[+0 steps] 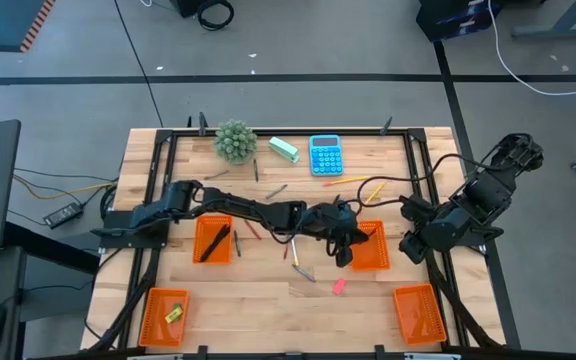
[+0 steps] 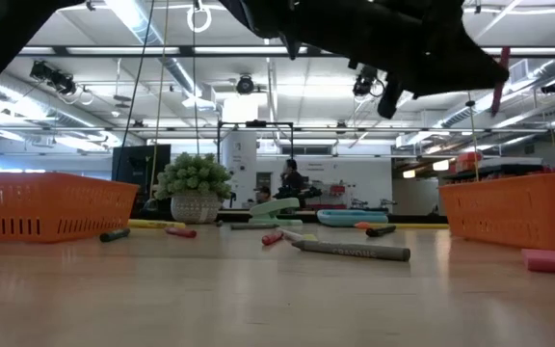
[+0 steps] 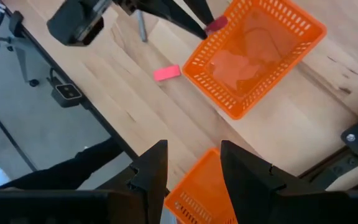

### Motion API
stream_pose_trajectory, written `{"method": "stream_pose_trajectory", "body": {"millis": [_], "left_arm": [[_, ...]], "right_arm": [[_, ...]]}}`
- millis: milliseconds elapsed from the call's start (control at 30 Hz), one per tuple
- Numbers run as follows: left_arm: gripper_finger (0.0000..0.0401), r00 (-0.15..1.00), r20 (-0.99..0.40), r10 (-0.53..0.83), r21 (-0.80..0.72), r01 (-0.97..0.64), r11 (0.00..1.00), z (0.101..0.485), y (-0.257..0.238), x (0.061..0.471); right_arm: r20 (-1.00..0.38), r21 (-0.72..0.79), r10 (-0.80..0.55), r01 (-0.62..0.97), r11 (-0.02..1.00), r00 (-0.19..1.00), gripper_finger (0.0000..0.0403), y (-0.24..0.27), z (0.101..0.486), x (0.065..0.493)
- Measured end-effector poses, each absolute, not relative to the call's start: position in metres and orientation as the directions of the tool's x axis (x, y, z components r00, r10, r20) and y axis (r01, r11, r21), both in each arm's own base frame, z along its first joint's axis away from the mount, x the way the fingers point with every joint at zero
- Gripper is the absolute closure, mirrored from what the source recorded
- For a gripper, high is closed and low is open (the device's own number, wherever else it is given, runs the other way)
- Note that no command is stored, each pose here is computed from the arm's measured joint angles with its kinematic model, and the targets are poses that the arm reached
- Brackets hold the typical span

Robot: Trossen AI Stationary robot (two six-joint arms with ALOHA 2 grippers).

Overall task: Sort crayons/erasers/pens/pencils in bins
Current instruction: Put the top red crayon into the top right orange basket

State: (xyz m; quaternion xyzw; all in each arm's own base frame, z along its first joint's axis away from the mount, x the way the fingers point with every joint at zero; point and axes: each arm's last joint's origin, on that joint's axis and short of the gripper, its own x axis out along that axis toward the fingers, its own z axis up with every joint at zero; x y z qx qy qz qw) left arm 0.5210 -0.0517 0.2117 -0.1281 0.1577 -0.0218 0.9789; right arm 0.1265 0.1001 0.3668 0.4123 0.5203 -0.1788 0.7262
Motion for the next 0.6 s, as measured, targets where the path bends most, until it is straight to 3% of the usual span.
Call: {"method": "stream_pose_trajectory", "body": {"millis": [333,600], "left_arm": [[0.0357,0.938,-0.335,-0.086,-0.276,-0.011,0.961,0.183,-0.053,0.527],[0.0354,0.928,-0.36,-0.095,-0.506,-0.109,0.856,0.163,-0.052,0.531]], "right_arm": [[-0.894,0.436,0.181,0.7,0.566,0.41,0.0248,0.102,0.368,0.129],[-0.892,0.441,0.183,0.711,0.547,0.413,0.0248,0.102,0.368,0.129]]}}
